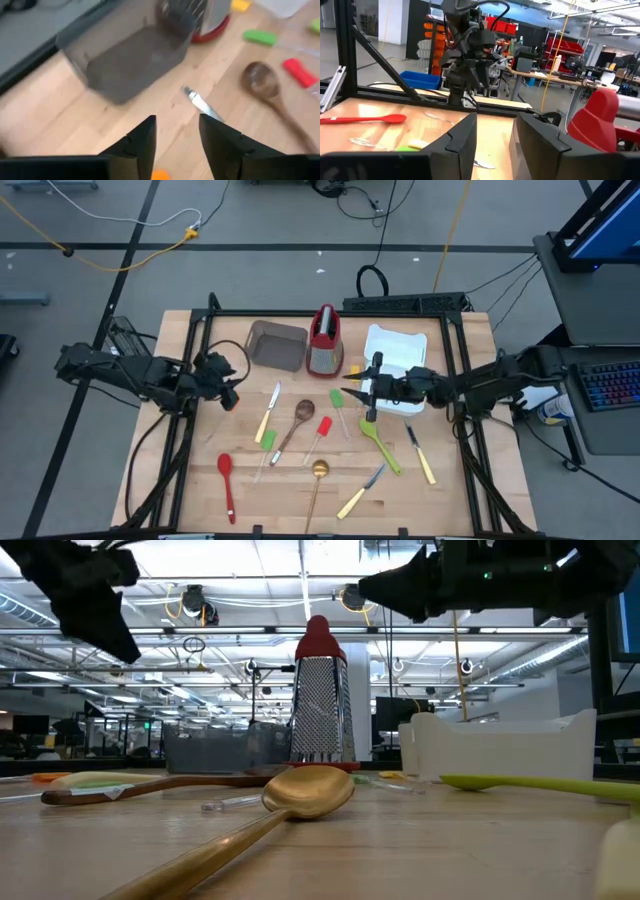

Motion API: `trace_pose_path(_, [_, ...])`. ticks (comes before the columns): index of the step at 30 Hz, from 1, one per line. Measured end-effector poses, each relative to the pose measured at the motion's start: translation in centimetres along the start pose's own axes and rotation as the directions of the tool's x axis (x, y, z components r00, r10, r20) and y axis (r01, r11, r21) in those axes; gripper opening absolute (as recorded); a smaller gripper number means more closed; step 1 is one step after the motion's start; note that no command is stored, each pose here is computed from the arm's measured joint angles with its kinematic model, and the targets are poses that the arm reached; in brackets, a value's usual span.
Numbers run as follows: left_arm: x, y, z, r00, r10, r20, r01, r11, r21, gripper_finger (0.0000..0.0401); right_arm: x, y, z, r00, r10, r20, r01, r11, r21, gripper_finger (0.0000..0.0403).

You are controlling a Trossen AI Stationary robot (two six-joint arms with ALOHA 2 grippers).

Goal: Pick & Place Kitchen Items
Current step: Put the orange spatula into the black bin

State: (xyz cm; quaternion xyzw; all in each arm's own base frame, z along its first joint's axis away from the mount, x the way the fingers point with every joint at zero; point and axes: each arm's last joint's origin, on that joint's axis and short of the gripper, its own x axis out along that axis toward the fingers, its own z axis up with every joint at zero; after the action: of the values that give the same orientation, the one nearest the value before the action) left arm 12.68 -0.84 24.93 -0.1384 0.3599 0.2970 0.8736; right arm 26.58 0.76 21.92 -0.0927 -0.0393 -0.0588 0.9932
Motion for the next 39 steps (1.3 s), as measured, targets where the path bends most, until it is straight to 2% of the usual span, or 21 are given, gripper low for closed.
trace_pose_path(4, [1.5,-0.2,-1.3,0.996,0.021,-0.088,-0.026,0.998,-0.049,0.02,0.2,0.1,-0.2,1.0,0.001,0.007,-0.001,1.0,0.002,0.0132])
trace_pose_path(7, [3.0,-0.2,-2.8,0.986,0.068,-0.155,-0.087,0.989,-0.119,0.0219,0.2,0.1,-0.3,1.0,0.003,-0.005,-0.003,1.0,0.005,0.0132])
trace_pose_path(10, [4.3,0.1,-4.6,0.968,0.112,-0.225,-0.159,0.967,-0.201,0.0228,0.2,0.1,-0.3,1.0,0.003,-0.002,-0.003,1.0,0.017,0.0132])
trace_pose_path(14, [5.6,0.6,-6.7,0.939,0.13,-0.318,-0.215,0.944,-0.248,0.023,0.2,0.1,-0.3,1.0,0.003,-0.003,-0.003,1.0,0.018,0.0132])
trace_pose_path(22, [7.4,0.5,-8.5,0.943,0.023,-0.331,-0.133,0.939,-0.316,0.023,0.2,0.1,-0.3,1.0,0.002,-0.003,-0.002,1.0,0.019,0.0132])
trace_pose_path(28, [7.9,1.0,-9.7,0.935,0.038,-0.353,-0.157,0.936,-0.315,0.023,0.2,0.1,-0.3,1.0,0.002,-0.002,-0.002,1.0,0.019,0.0132])
trace_pose_path(36, [7.9,0.9,-9.7,0.93,0.027,-0.365,-0.139,0.949,-0.282,0.0229,0.2,0.1,-0.3,1.0,0.002,-0.001,-0.002,1.0,0.019,0.0132])
trace_pose_path(39, [7.8,1.0,-9.8,0.925,0.022,-0.38,-0.132,0.955,-0.266,0.0216,0.2,0.1,-0.3,1.0,0.002,-0.001,-0.002,1.0,0.019,0.0132])
